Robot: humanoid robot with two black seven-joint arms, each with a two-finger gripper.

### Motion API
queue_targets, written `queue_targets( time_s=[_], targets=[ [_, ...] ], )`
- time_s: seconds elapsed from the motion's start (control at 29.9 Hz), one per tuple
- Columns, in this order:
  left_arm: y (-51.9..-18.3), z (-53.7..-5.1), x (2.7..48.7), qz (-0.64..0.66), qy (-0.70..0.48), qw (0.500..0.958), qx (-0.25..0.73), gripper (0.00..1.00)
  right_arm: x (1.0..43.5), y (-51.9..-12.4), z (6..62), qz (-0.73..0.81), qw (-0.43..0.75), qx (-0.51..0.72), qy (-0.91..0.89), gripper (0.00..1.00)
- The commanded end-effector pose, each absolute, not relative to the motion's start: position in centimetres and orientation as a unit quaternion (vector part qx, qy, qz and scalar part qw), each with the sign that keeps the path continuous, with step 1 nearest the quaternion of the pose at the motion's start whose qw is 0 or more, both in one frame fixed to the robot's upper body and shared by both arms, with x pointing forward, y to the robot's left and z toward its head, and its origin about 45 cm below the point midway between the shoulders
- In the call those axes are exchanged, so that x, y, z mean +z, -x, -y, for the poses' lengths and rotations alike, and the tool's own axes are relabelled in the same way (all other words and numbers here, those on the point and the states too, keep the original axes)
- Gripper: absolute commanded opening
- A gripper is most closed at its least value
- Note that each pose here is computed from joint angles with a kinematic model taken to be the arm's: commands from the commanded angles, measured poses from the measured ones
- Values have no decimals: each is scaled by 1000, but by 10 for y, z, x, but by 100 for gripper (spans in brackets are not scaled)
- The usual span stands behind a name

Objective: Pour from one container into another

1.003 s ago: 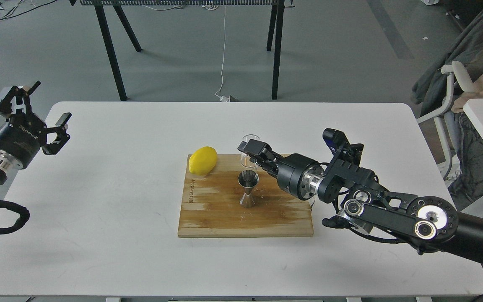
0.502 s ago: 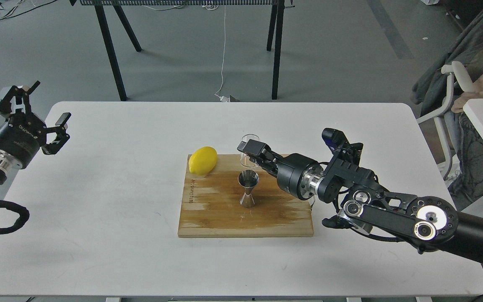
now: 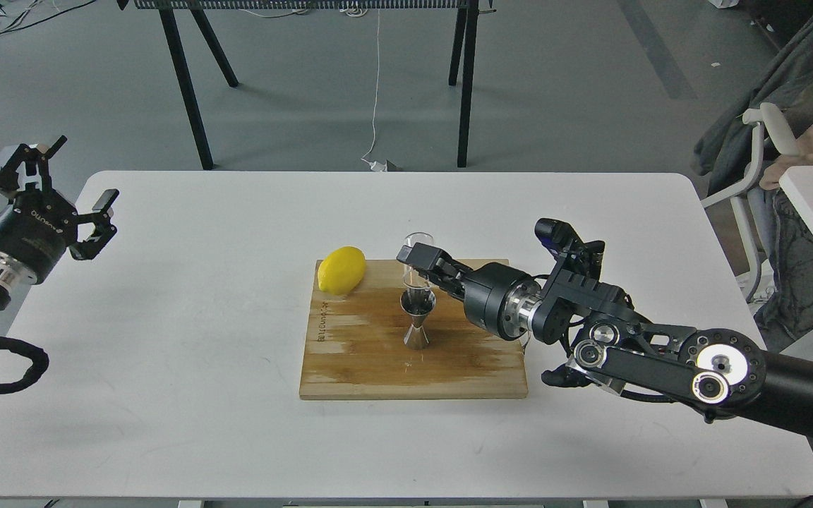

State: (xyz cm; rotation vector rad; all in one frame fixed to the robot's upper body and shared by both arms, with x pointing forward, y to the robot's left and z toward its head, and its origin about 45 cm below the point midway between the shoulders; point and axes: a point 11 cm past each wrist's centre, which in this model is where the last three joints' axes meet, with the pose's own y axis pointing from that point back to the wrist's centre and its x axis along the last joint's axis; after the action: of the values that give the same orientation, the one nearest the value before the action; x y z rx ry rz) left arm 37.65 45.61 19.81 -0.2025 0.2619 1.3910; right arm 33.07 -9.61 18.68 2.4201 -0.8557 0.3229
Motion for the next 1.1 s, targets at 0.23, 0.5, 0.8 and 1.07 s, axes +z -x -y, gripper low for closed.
queue_targets(
  time_s=[0.23, 0.5, 0.8, 1.07],
  targets=[
    [-377, -456, 198, -120, 93, 755, 638, 98, 183, -329, 94, 303, 287, 140, -898, 38],
    [-377, -457, 199, -119, 93, 755, 638, 98, 183, -328, 93, 299, 290, 143, -898, 38],
    [-376, -457, 198, -120, 92, 755, 638, 98, 188, -334, 94, 307, 284, 140, -898, 37],
    [-376, -457, 198, -120, 92, 755, 638, 98, 197, -338, 92, 316, 262, 140, -901, 37]
  ],
)
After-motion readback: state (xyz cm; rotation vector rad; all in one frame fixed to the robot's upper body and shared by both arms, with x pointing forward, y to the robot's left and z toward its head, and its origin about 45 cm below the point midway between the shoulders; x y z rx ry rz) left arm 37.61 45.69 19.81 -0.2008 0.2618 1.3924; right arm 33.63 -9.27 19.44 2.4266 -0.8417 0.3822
